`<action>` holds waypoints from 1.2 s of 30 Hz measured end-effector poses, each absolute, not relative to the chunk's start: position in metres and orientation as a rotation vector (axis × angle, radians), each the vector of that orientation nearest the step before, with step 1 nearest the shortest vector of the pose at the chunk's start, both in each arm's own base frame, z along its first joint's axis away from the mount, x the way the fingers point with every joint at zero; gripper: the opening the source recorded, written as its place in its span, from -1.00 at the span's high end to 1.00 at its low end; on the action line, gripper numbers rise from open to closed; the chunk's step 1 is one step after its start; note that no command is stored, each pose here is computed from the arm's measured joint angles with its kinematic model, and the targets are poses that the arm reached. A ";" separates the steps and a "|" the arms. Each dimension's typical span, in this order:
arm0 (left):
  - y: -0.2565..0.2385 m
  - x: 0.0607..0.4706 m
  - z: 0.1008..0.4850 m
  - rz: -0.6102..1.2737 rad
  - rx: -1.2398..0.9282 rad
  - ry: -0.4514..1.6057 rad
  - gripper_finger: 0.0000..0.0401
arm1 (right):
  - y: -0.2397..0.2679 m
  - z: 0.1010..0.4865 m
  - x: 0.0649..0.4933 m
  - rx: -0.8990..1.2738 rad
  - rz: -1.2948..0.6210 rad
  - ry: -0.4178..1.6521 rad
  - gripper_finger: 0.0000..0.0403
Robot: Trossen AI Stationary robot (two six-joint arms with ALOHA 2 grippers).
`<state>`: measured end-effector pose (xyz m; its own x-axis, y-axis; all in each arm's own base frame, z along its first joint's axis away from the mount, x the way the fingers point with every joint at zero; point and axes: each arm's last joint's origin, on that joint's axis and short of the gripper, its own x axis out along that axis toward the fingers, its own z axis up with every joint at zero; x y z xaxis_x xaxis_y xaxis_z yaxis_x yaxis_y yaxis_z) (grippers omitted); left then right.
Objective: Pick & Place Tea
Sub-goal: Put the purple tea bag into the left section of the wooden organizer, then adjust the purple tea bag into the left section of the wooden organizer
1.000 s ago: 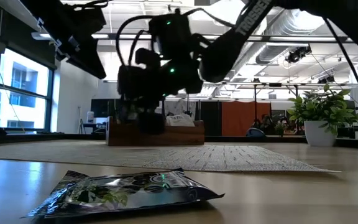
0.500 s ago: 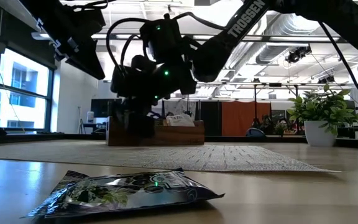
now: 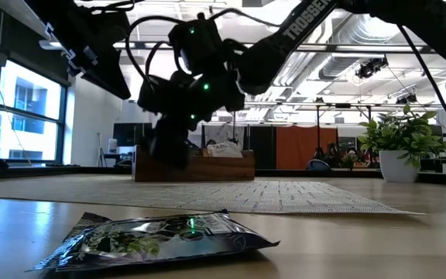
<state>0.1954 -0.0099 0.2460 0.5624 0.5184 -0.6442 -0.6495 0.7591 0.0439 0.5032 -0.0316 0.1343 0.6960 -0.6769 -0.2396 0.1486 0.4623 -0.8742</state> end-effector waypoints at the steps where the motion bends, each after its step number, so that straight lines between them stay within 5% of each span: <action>1: -0.010 0.195 0.246 0.689 -0.210 0.689 0.67 | -0.029 0.136 0.503 -0.947 -0.553 0.631 0.57; 18: -0.011 0.196 0.245 0.659 -0.266 0.704 0.67 | -0.012 0.217 0.475 -0.636 -0.427 0.591 0.57; 24: -0.012 0.201 0.237 0.686 -0.301 0.725 0.67 | -0.004 0.264 0.443 -0.656 -0.456 0.672 0.57; 29: -0.013 0.209 0.225 0.716 -0.276 0.763 0.67 | -0.008 0.310 0.395 -0.443 -0.485 0.696 0.57; 36: 0.000 0.222 0.226 0.585 -0.323 0.770 0.67 | -0.017 0.263 0.336 -0.212 -0.357 0.590 0.57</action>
